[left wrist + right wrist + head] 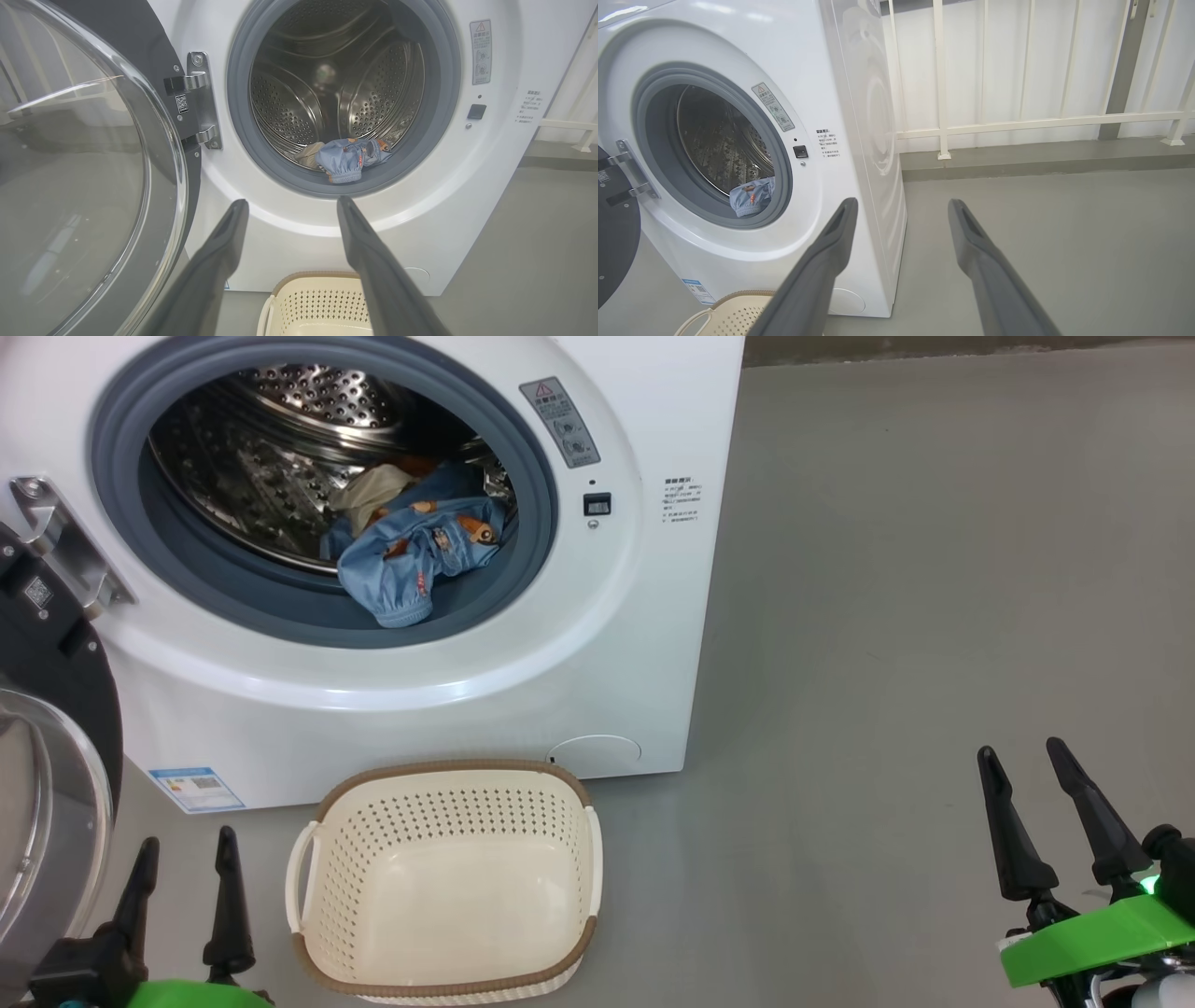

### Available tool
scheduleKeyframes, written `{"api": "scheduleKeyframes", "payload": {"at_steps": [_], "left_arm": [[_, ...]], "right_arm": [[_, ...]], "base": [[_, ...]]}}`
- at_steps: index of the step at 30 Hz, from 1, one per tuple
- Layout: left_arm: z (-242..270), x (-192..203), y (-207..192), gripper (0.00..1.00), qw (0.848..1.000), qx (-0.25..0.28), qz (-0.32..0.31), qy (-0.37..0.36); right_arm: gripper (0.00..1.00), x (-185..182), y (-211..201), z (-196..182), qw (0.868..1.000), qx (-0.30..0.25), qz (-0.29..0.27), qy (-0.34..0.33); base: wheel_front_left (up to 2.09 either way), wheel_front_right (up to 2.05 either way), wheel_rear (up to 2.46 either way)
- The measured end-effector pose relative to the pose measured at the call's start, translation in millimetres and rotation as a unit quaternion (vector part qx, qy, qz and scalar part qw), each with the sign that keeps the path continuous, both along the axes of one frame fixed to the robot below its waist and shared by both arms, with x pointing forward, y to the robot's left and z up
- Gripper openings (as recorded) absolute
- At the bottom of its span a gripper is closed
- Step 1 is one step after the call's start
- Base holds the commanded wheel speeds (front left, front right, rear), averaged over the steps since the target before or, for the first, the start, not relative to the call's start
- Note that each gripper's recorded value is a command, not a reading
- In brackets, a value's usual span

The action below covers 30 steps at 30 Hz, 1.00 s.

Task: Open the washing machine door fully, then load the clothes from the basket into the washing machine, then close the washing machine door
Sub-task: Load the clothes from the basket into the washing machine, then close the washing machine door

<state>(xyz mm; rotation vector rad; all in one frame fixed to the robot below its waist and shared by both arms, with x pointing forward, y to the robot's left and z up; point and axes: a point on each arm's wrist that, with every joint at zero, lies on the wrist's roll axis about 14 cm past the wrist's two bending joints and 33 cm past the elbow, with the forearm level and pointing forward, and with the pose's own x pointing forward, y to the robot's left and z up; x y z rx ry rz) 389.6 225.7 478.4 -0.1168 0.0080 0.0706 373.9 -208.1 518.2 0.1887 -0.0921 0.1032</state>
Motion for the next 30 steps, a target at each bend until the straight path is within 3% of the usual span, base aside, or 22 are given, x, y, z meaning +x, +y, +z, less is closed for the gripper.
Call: {"api": "scheduleKeyframes", "payload": {"at_steps": [19, 30], "left_arm": [[-2, 1, -12, 1.0, 1.0, -0.015, -0.016, 0.0], [-3, 1, -12, 1.0, 1.0, -0.014, -0.016, 0.002]], "right_arm": [[1.0, -2, -2, -3, 1.0, 0.001, -0.004, 0.004], [1.0, -1, -1, -3, 1.0, 0.002, -0.003, 0.005]], "base": [[-0.02, 0.02, 0.0], [-0.92, 0.92, 0.0]]}}
